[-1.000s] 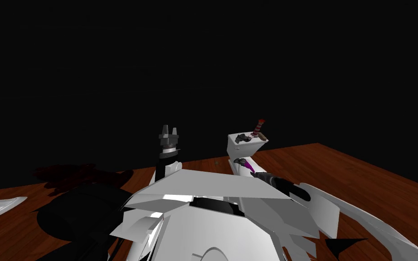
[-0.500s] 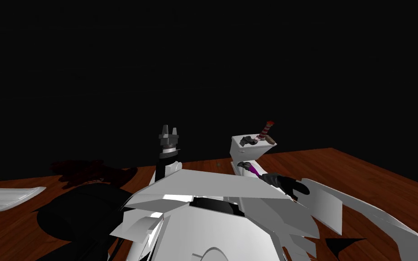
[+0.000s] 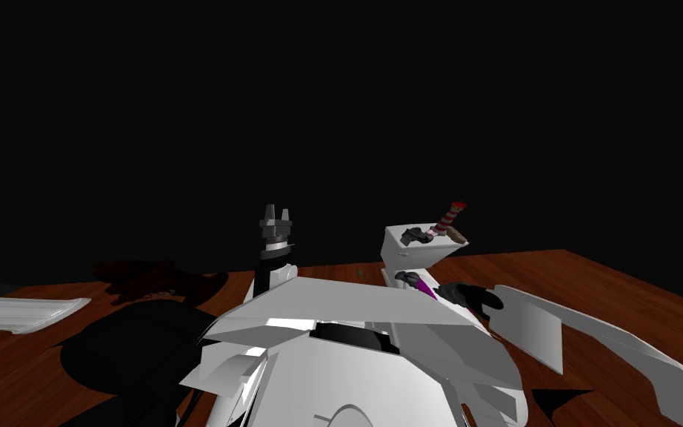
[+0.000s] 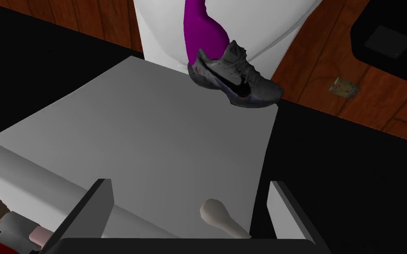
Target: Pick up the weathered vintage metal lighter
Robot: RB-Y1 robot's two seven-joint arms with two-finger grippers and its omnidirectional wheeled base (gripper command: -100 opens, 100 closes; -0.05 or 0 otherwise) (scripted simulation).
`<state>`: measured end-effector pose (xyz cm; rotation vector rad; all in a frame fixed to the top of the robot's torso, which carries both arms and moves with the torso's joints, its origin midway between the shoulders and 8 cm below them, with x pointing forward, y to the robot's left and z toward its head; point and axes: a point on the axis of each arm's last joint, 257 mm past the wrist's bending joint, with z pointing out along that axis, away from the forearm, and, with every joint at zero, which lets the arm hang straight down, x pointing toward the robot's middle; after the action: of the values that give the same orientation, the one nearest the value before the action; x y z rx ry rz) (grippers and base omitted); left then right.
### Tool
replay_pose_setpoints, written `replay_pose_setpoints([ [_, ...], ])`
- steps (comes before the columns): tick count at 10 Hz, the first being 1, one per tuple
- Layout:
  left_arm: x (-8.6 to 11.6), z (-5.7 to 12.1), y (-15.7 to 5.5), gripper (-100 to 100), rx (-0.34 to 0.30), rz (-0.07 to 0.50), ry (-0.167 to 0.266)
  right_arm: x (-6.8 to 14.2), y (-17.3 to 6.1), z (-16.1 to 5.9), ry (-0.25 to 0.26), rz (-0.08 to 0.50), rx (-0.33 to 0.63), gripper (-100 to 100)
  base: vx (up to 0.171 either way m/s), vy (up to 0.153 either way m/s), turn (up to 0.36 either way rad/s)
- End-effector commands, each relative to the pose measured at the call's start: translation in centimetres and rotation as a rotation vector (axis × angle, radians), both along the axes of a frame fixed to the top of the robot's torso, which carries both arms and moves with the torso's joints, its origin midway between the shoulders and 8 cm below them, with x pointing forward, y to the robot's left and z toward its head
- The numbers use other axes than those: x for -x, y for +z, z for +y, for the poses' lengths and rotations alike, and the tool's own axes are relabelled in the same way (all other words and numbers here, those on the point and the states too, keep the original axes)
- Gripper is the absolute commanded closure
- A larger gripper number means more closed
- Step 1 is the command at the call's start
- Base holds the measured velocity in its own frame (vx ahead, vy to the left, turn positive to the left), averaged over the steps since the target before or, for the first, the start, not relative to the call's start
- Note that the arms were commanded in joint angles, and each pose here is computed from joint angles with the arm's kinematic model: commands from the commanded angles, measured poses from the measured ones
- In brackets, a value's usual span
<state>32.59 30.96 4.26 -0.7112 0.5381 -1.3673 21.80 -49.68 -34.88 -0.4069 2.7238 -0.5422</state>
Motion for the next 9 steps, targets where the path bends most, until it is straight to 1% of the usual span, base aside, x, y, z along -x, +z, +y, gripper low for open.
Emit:
replay_pose_setpoints([
  [1,0.0,0.0,0.0,0,0.0,0.0,0.0,-0.3,0.9,-1.7,0.019,0.027,0.071,-100,0.088,0.057,0.111],
  [2,0.0,0.0,0.0,0,0.0,0.0,0.0,-0.1,1.0,-1.9,0.015,0.031,0.076,-100,0.09,0.043,0.044],
  [4,0.0,0.0,0.0,0,0.0,0.0,0.0,-0.7,2.7,-4.5,0.04,0.068,0.181,-100,0.134,0.094,0.09],
  [6,0.0,0.0,0.0,0,0.0,0.0,0.0,-1.3,4.2,-6.4,0.056,0.095,0.264,-100,0.192,0.138,0.121],
  [9,0.0,0.0,0.0,0,0.0,0.0,0.0,-2.0,5.9,-8.0,0.078,0.125,0.343,-100,0.163,0.136,0.101],
])
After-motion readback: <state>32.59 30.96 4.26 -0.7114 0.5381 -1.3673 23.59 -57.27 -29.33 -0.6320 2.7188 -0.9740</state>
